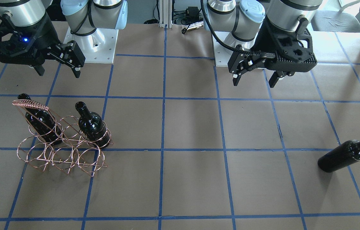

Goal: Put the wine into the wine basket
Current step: 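Lower the left gripper over the neck of the lying dark bottle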

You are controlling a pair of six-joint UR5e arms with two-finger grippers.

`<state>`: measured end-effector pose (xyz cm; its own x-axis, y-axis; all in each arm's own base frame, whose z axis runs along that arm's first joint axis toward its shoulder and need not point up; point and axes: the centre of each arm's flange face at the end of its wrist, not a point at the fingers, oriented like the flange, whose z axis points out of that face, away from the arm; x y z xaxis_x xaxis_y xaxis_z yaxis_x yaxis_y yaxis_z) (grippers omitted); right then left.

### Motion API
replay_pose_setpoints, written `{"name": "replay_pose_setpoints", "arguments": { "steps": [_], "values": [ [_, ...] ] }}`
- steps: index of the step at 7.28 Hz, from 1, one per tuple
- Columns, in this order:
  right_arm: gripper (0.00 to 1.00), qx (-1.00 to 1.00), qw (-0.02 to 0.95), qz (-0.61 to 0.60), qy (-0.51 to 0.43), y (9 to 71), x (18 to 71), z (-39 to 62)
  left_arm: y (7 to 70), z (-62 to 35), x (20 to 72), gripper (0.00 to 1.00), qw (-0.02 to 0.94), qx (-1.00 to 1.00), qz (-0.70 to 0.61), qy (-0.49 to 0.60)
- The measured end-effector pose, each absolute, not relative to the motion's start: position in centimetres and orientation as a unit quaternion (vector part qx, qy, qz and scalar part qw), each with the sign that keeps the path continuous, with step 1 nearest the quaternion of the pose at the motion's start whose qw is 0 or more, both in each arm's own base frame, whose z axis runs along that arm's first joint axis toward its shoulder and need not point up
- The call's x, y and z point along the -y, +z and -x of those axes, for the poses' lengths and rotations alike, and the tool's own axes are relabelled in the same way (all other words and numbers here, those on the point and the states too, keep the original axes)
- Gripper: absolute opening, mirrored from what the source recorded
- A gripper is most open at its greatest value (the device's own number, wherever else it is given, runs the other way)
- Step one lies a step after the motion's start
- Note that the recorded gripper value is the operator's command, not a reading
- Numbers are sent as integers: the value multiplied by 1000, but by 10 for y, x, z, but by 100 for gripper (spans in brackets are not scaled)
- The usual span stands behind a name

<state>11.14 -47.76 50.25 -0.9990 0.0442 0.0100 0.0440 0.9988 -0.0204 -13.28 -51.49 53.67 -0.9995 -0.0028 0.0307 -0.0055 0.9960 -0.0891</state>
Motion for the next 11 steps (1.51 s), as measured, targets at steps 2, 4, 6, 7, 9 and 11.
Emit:
{"name": "replay_pose_setpoints", "arguments": {
  "steps": [2, 4, 6, 7, 9, 11],
  "values": [
    [100, 1000, 6, 21, 11, 503, 478, -111, 525, 62, 533, 100, 11, 999, -6, 35],
    [100, 1000, 6, 23, 12, 504, 478, -111, 493, -46, 546, 100, 11, 1000, 19, 7],
    [100, 1000, 5, 24, 14, 505, 478, -111, 453, -157, 530, 100, 27, 999, 39, -23],
    [100, 1000, 5, 25, 16, 505, 478, -112, 438, -194, 524, 100, 30, 998, 47, -24],
    [100, 1000, 5, 25, 19, 506, 478, -112, 415, -241, 536, 100, 4, 996, 84, 5],
    [100, 999, 5, 23, 26, 508, 479, -111, 393, -264, 559, 97, -18, 993, 112, 22]
  ]
}}
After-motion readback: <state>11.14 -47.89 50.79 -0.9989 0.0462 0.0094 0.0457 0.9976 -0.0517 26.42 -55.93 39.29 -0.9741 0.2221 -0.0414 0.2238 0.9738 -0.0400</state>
